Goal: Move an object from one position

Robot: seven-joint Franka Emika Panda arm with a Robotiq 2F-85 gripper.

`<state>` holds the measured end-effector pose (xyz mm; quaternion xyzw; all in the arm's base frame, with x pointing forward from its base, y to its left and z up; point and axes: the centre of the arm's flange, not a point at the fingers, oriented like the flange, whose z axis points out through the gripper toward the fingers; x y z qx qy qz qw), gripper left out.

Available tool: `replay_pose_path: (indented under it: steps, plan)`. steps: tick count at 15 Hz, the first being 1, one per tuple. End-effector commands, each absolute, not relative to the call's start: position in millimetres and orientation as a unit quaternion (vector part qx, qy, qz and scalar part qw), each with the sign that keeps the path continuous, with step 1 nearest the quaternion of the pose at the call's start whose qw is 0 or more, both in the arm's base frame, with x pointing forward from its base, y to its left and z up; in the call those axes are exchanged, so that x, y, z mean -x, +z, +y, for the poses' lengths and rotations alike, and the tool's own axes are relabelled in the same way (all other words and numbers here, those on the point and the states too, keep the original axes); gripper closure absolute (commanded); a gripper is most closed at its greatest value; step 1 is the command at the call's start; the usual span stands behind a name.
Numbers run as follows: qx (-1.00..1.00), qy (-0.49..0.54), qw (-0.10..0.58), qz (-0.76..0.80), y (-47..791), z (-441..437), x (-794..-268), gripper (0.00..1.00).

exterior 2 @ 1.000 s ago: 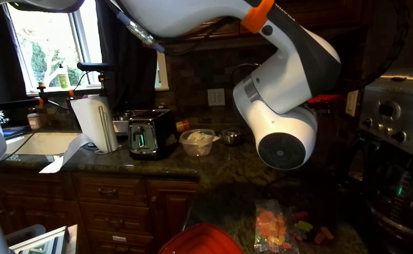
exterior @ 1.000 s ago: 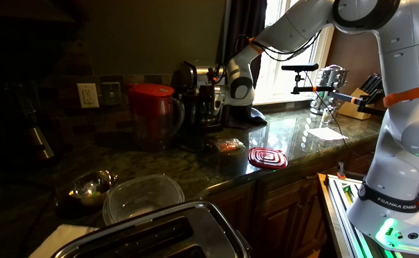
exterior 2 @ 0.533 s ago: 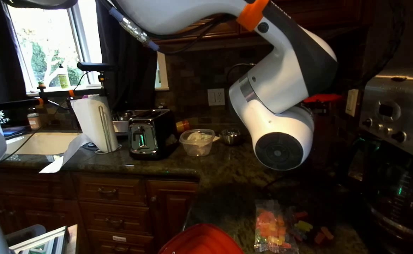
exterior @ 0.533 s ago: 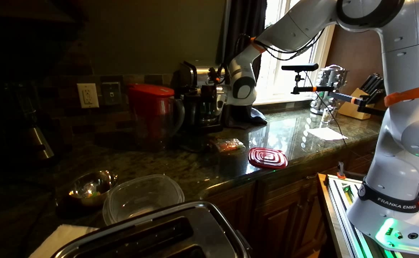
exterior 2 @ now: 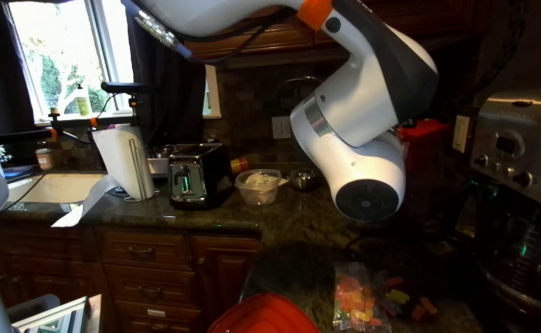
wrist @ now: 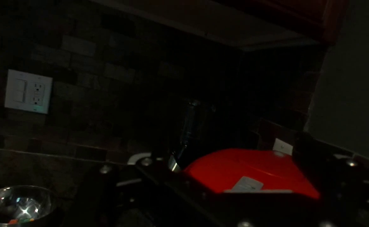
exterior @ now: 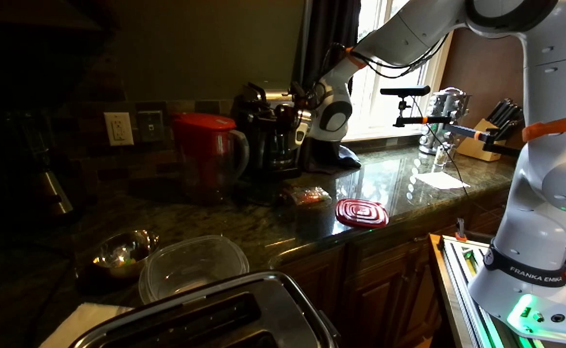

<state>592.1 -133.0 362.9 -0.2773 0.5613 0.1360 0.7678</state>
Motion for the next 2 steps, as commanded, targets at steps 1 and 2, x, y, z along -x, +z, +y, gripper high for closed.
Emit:
replay_pose_path:
  steps: [1,2]
  plan:
    - [0.354,0.135,0.776,0.505,374.7,-114.4,-549.5,0.00]
    - [0.318,0.141,0.775,0.528,368.9,-123.0,-580.6,0.00]
